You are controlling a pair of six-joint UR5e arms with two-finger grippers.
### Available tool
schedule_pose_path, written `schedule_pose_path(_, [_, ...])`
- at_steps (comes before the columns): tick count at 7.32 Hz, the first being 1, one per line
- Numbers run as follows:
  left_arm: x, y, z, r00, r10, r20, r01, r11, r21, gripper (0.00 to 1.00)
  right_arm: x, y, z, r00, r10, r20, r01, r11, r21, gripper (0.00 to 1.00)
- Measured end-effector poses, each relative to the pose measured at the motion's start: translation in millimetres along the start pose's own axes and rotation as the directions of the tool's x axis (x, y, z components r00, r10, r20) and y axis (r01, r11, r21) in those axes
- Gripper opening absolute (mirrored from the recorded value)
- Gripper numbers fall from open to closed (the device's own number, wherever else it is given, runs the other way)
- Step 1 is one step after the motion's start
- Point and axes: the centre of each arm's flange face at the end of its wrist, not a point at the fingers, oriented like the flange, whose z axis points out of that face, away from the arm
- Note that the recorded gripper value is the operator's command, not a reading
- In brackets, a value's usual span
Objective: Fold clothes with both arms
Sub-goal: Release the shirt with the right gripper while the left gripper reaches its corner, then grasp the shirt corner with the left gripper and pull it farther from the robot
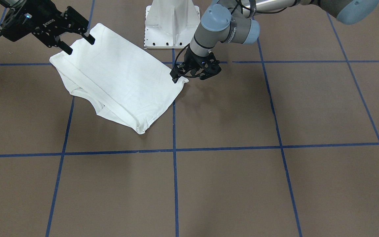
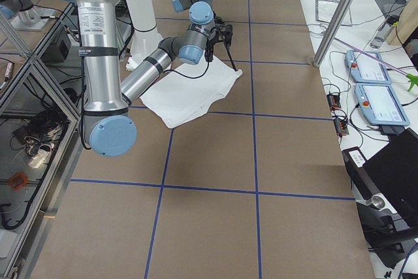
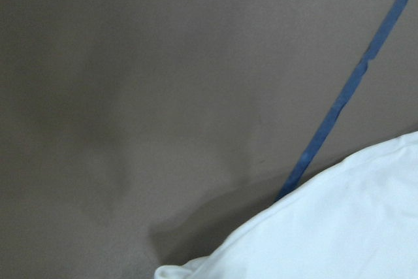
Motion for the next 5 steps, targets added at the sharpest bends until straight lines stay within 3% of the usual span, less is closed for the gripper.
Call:
schedule_pose_path(1, [-3.3,4.0,6.5,1.0,-0.006,0.012,0.006,1.0,0.0,0.92,-0.5,-0.3,-0.2,1.0,-0.001,0.001,0.001,1.0,0.001,1.0])
schedule_pose_path(5, [-3.7,-2.1,14.5,1.0,-0.006,0.007,0.006,0.999,0.048,0.55,-0.6,-0.8,-0.6,1.0,0.001,0.001,-0.001,1.0,0.002,1.0])
